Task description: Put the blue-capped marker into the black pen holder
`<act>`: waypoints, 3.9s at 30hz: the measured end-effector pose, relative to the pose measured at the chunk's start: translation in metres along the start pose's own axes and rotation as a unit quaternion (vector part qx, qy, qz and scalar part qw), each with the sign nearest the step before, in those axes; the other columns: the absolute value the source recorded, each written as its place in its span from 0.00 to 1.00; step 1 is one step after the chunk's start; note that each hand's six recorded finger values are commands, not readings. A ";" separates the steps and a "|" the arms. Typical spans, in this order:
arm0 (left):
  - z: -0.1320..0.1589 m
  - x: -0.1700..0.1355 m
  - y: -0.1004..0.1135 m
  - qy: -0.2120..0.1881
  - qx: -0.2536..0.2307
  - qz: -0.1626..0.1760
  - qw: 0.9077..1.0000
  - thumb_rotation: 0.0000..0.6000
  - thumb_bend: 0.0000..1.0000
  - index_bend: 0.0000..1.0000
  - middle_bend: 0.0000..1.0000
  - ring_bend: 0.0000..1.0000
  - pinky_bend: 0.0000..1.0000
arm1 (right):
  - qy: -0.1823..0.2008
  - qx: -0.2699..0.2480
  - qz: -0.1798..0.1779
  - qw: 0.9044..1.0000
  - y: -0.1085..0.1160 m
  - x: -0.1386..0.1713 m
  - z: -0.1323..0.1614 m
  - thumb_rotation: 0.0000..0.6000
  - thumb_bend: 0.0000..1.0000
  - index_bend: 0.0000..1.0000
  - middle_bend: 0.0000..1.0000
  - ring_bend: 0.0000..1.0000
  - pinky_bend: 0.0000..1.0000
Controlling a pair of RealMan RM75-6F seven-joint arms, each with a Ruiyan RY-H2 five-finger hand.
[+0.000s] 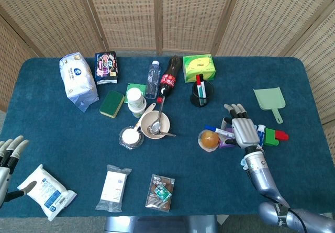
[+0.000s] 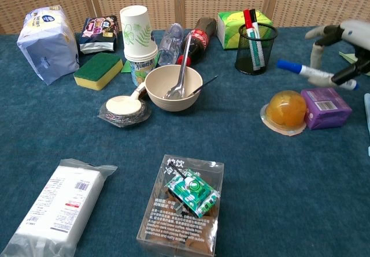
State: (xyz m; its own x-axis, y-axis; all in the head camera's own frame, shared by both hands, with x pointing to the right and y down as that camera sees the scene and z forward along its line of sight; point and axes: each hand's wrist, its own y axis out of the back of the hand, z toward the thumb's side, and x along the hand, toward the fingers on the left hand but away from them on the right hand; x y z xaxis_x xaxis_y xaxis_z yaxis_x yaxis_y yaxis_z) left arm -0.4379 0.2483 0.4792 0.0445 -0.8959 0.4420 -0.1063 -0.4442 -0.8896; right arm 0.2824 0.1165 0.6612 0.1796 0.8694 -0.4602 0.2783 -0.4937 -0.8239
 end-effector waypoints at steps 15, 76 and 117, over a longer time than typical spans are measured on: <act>-0.003 -0.002 0.006 -0.001 -0.013 0.005 1.000 1.00 0.18 0.00 0.00 0.00 0.00 | 0.038 -0.134 -0.101 0.985 0.090 -0.033 0.055 1.00 0.48 0.63 0.13 0.00 0.07; -0.019 0.018 0.002 0.045 -0.017 -0.005 0.999 1.00 0.18 0.00 0.00 0.00 0.00 | -0.091 -0.417 -0.141 0.893 0.002 -0.165 0.106 1.00 0.49 0.65 0.12 0.00 0.05; -0.019 0.020 -0.002 0.048 -0.017 -0.009 0.999 1.00 0.18 0.00 0.00 0.00 0.00 | -0.096 -0.406 -0.138 0.898 -0.008 -0.174 0.062 1.00 0.35 0.37 0.00 0.00 0.00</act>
State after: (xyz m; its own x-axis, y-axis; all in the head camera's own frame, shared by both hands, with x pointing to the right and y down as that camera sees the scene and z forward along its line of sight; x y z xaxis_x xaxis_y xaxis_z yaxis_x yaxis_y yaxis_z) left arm -0.4554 0.2314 0.4917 -0.0478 -0.8821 0.4687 -0.1397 -0.4587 -0.8775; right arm 0.1905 -0.0293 0.7271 -0.1464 0.9098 -0.3885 0.8980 -0.0425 -0.4380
